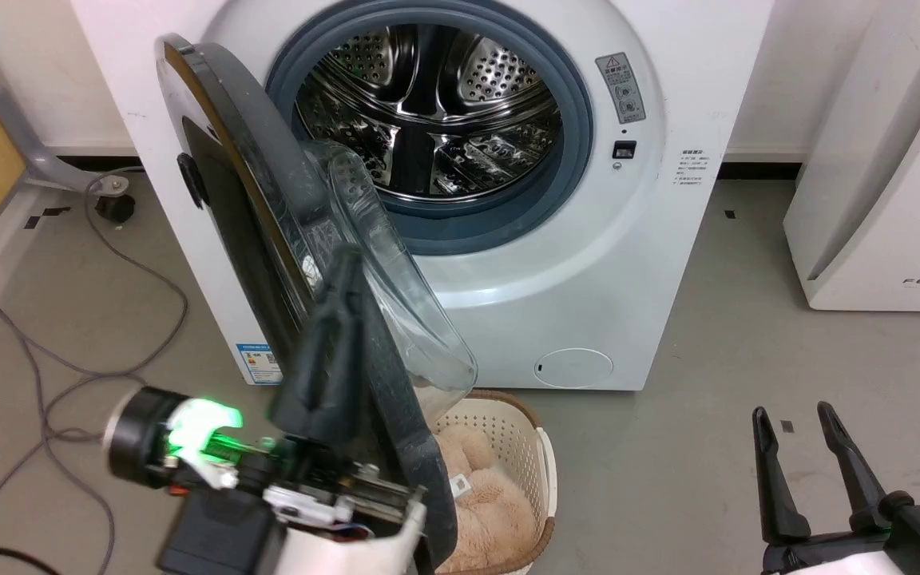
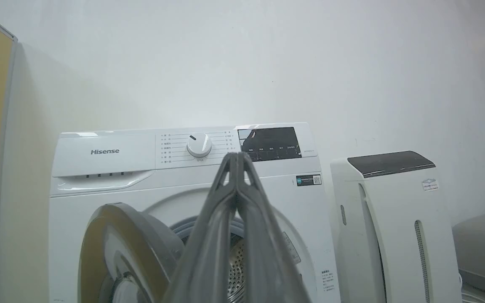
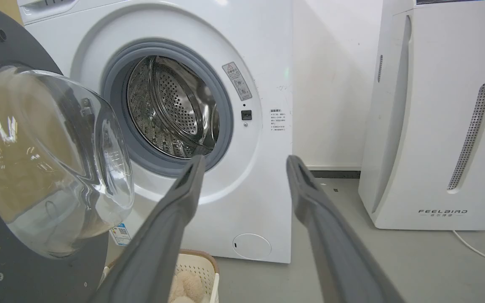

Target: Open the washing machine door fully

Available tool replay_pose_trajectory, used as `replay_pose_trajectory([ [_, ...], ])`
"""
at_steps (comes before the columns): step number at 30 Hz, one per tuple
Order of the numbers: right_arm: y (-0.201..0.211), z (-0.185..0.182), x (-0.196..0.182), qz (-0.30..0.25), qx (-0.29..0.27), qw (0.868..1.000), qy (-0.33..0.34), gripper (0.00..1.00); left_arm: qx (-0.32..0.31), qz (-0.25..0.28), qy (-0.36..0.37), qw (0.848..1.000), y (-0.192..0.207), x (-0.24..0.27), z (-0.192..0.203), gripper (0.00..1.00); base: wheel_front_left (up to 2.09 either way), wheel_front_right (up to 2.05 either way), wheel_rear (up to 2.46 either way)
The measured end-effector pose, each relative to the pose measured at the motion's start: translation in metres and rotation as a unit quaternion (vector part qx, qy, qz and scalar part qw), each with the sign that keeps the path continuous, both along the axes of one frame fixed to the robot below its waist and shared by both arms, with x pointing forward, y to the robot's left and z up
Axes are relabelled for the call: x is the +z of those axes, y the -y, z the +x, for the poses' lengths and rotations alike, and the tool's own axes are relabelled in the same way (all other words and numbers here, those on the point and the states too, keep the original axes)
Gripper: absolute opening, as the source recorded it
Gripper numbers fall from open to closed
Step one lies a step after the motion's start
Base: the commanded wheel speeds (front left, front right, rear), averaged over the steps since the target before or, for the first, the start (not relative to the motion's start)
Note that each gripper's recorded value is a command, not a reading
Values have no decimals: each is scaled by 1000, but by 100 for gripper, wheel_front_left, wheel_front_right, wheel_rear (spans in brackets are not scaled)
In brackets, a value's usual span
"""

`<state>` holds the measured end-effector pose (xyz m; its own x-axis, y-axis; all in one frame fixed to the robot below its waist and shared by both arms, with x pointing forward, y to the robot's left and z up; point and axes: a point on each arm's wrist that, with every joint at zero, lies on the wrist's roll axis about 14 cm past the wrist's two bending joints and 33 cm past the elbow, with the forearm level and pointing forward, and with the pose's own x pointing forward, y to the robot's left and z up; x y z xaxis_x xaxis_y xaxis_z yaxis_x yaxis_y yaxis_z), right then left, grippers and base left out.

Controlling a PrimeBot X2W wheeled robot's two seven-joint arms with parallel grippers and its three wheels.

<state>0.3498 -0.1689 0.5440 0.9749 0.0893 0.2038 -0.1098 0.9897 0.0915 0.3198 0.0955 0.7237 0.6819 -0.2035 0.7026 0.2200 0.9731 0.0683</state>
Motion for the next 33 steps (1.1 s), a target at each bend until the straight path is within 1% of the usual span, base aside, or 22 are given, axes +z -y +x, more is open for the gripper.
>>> replay_pose_trajectory([
  [5, 0, 0, 1, 0, 0, 1000, 1, 100, -53, 12, -2, 999, 29, -3, -8, 0, 0, 0, 0],
  [10, -1, 0, 0, 0, 1, 1000, 0, 100, -102, 28, -20, 994, 56, -16, -15, 0, 0, 0, 0],
  [18, -5, 3, -2, 0, 7, 1000, -3, 100, -154, 45, -67, 985, 86, -46, -23, 0, 0, 0, 0],
  [25, -7, 5, -4, 0, 11, 1000, -6, 100, -173, 61, -126, 975, 100, -84, -25, 0, 0, 0, 0],
  [33, -7, 6, -7, 0, 12, 1000, -11, 100, -155, 75, -201, 964, 95, -132, -16, 0, 0, 0, 0],
])
